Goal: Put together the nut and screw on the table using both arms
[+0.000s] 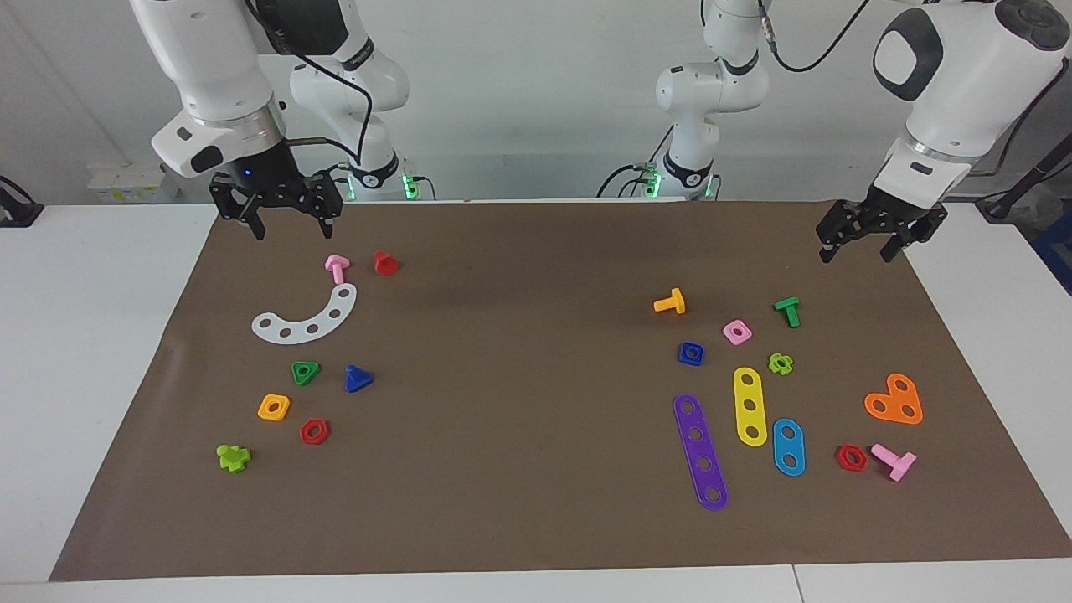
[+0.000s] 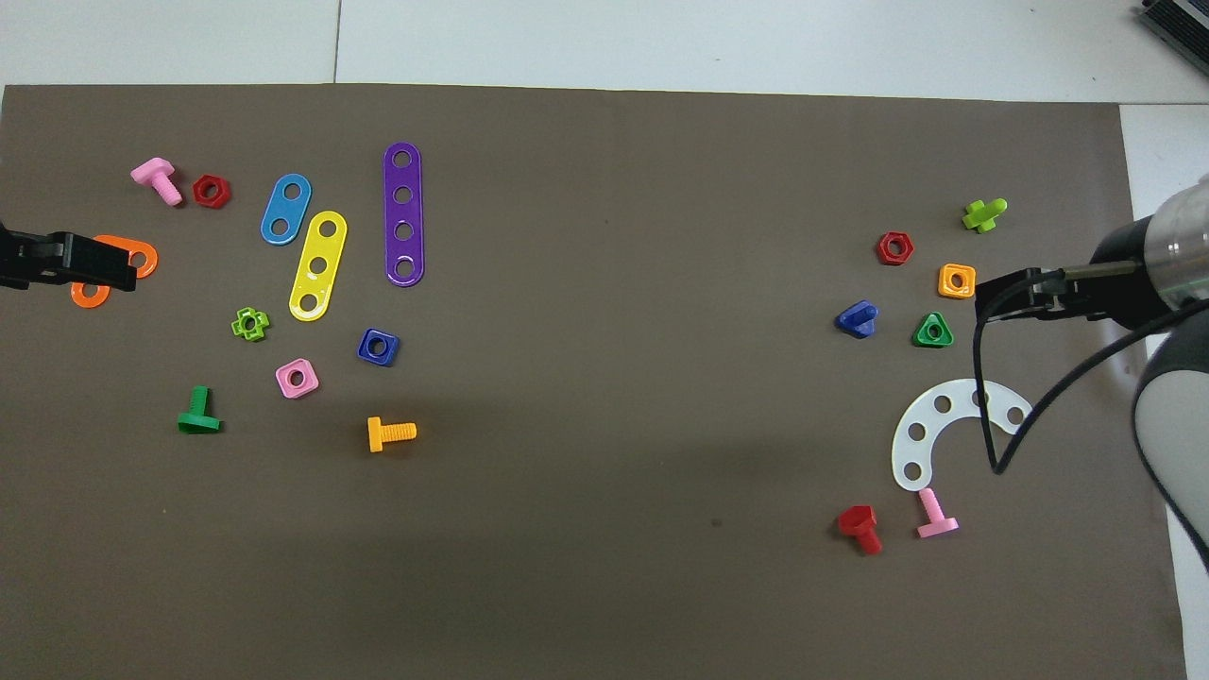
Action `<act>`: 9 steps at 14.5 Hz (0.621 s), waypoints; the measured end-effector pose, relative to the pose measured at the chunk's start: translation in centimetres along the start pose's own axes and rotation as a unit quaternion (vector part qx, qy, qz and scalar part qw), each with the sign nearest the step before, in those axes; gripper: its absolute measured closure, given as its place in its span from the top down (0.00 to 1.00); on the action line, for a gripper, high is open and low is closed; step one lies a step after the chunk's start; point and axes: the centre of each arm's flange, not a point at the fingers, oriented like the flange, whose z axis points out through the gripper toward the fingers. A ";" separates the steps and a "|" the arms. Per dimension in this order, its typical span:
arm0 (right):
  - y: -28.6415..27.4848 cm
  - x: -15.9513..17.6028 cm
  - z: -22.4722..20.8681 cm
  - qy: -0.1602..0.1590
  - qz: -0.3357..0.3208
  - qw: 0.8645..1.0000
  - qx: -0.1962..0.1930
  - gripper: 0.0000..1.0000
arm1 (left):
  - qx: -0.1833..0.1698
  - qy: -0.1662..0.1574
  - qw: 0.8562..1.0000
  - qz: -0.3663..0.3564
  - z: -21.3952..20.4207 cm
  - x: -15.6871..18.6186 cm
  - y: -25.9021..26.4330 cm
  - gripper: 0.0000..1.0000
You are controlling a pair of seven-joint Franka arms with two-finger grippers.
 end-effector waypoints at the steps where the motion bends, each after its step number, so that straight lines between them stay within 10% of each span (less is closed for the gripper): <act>1: 0.2 0.0 0.0 0.000 0.002 1.000 0.000 1.00 | 0.000 0.000 1.000 0.000 0.0 0.0 0.0 1.00; 9: 0.3 0.0 0.0 0.000 0.003 1.000 0.000 1.00 | 0.000 0.000 1.000 0.000 0.0 0.0 0.0 1.00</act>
